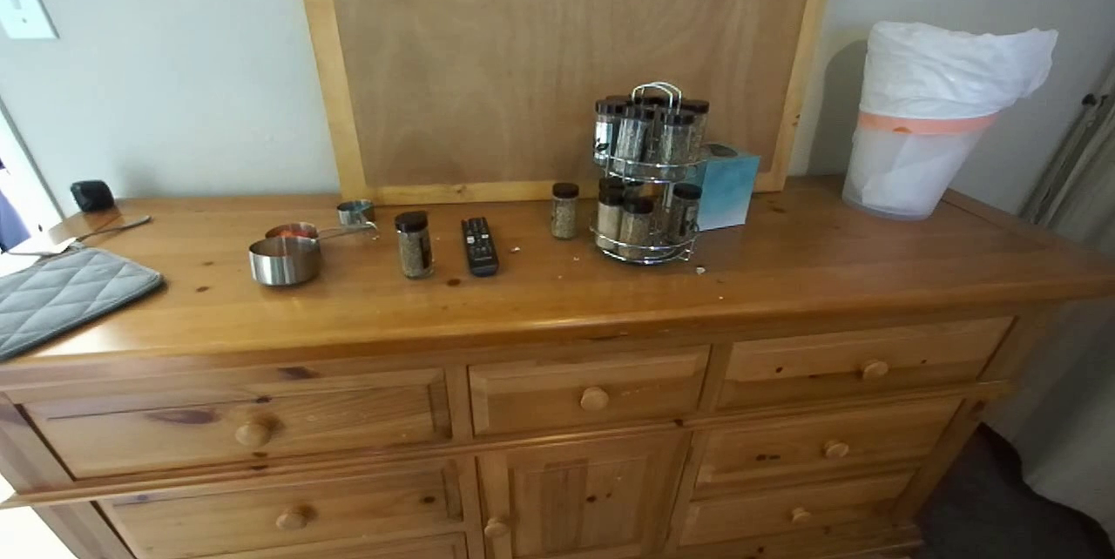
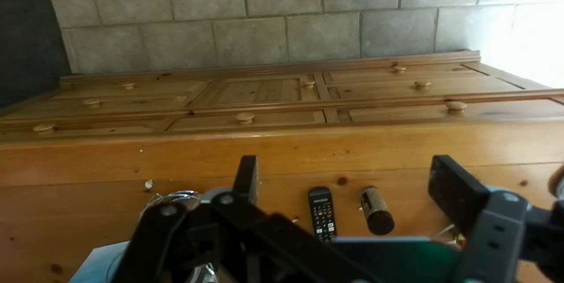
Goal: Move the seasoning rack to the left, pick up the container on the left and put it on the bottom compartment of the seasoning rack
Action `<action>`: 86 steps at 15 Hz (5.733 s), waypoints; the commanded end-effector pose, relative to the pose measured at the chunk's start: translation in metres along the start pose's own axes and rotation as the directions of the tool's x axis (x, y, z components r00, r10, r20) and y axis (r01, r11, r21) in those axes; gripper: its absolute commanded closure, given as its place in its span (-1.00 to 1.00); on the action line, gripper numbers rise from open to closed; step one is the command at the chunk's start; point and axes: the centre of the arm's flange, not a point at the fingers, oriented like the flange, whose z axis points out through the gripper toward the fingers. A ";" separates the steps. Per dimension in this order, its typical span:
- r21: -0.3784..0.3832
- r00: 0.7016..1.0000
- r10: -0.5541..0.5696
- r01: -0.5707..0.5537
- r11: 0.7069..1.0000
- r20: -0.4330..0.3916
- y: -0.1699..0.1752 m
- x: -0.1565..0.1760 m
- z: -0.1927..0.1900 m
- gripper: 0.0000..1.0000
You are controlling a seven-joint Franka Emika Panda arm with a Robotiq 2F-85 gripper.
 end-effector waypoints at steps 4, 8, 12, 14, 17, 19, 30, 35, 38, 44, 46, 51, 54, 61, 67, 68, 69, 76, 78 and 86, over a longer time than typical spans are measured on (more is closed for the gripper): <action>-0.010 1.000 0.016 -0.016 1.000 0.002 0.015 0.027 0.000 -1.00; -0.013 1.000 0.018 -0.018 1.000 0.001 0.016 0.028 -0.001 -1.00; -0.012 1.000 0.018 -0.018 1.000 0.002 0.017 0.028 -0.001 -1.00; -0.033 1.000 -0.002 0.001 0.999 -0.024 0.025 0.032 -0.001 -1.00; -0.075 0.992 -0.111 0.106 0.991 -0.064 0.053 0.066 0.003 -1.00; -0.095 0.973 -0.221 0.214 0.972 -0.071 0.066 0.088 0.008 -1.00; -0.058 0.799 -0.599 0.596 0.801 -0.061 0.158 0.179 0.032 -1.00; -0.121 0.810 -0.582 0.572 0.812 -0.075 0.147 0.155 0.063 -1.00; -0.149 0.811 -0.578 0.563 0.813 -0.087 0.159 0.165 0.069 -1.00; -0.166 0.792 -0.600 0.580 0.798 -0.116 0.167 0.174 0.069 -1.00; -0.158 0.768 -0.623 0.604 0.781 -0.144 0.178 0.187 0.078 -1.00; -0.207 0.710 -0.664 0.631 0.748 -0.236 0.205 0.216 0.101 -1.00; -0.239 0.682 -0.653 0.609 0.757 -0.329 0.222 0.226 0.112 -1.00; -0.237 0.632 -0.581 0.546 0.804 -0.513 0.246 0.236 0.142 -0.89; -0.229 0.586 -0.540 0.522 0.822 -0.604 0.252 0.241 0.166 -0.04; -0.229 0.579 -0.533 0.516 0.825 -0.617 0.254 0.241 0.168 0.03; -0.231 0.572 -0.528 0.511 0.828 -0.627 0.256 0.241 0.171 0.07; -0.209 0.548 -0.488 0.493 0.844 -0.679 0.269 0.234 0.188 0.18; -0.203 0.544 -0.483 0.494 0.845 -0.686 0.271 0.232 0.192 0.22; -0.176 0.540 -0.463 0.498 0.849 -0.703 0.268 0.234 0.195 1.00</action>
